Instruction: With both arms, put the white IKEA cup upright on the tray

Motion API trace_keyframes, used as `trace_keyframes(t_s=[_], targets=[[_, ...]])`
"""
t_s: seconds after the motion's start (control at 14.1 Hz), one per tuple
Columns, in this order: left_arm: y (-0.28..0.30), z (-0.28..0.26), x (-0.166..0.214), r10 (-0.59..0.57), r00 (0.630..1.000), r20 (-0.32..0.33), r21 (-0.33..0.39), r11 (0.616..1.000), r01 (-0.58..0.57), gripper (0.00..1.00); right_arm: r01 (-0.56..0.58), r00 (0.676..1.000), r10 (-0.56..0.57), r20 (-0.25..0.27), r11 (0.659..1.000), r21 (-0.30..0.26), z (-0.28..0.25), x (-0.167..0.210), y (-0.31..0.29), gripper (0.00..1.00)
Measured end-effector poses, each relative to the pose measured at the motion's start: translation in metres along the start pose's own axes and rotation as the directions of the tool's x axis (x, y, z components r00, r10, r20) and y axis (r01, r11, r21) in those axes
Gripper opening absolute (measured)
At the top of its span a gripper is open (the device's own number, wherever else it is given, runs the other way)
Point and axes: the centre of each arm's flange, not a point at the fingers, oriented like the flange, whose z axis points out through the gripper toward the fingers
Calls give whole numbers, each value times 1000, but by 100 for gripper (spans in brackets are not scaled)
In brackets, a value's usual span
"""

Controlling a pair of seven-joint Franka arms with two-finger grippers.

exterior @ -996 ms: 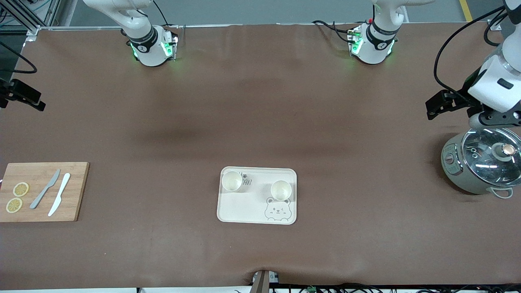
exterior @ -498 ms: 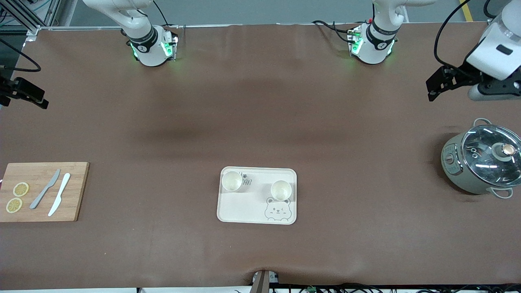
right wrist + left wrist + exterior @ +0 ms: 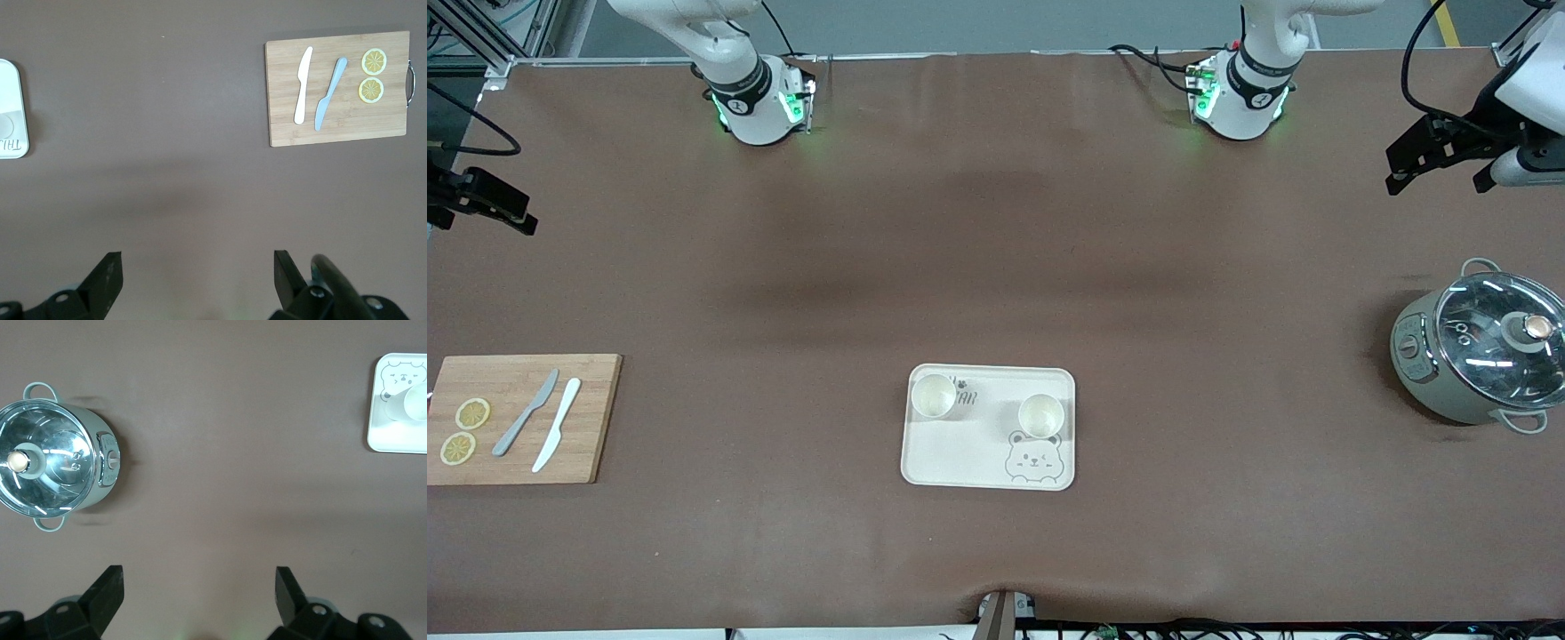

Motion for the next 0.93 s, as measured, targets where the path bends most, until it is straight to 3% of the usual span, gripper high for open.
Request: trace_keyframes(t_s=[0.93], targets=[[1,-5,-2,3,1000,-8,-1,1000,-3,100,1,1000,-1,11,1000,6,1,-1,-1,100]])
